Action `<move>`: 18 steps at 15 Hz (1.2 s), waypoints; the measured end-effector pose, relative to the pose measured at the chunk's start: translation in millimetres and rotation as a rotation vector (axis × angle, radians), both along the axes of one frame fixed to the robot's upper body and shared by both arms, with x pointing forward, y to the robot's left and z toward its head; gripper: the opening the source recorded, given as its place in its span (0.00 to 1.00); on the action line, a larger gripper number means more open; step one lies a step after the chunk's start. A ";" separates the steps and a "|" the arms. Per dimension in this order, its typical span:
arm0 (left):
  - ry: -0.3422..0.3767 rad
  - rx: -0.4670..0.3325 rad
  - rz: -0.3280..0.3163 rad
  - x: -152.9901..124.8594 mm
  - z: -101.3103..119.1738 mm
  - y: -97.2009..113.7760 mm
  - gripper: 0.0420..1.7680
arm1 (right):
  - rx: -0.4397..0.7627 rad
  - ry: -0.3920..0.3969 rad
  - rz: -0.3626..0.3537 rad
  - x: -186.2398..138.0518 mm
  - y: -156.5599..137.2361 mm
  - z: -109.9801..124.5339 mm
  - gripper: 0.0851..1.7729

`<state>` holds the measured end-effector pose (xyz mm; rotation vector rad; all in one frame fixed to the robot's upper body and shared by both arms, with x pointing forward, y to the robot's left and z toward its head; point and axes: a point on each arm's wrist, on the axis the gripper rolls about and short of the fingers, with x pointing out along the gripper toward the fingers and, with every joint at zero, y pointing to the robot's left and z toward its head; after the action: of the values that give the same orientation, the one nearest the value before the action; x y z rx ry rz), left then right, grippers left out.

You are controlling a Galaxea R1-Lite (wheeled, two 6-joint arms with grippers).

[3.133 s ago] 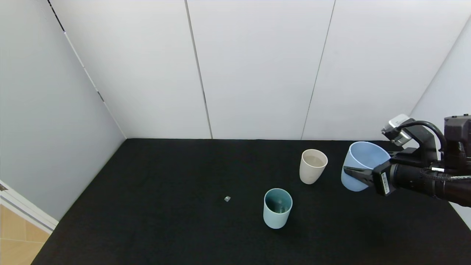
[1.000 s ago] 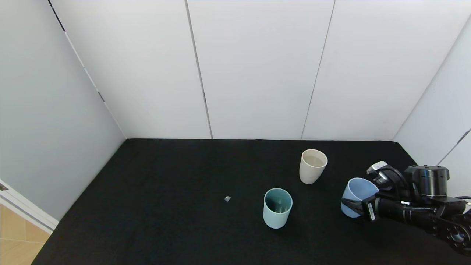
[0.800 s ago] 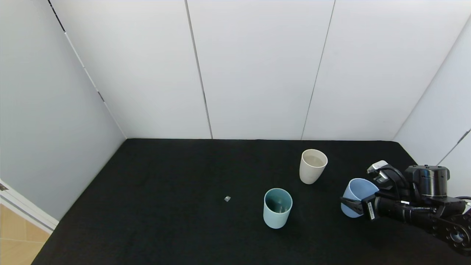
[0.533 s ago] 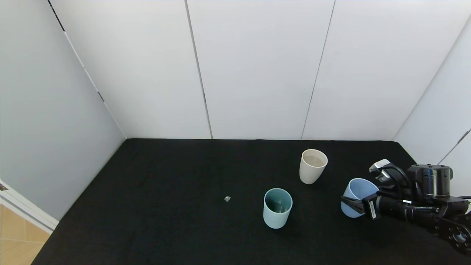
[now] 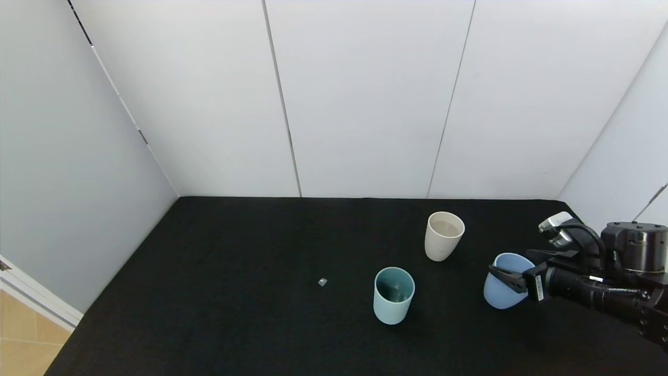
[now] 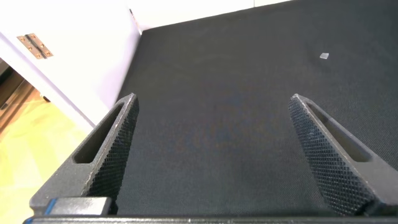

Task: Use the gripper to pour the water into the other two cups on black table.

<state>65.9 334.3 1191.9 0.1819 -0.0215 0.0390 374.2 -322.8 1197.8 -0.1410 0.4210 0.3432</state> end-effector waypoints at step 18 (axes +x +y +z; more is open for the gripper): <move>0.000 0.000 0.000 0.0 0.0 0.0 0.97 | 0.039 -0.032 -0.114 -141.2 -4.3 83.5 0.96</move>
<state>65.9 334.3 1191.9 0.1819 -0.0215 0.0390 233.0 -327.0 1281.3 -0.0843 0.3884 0.2360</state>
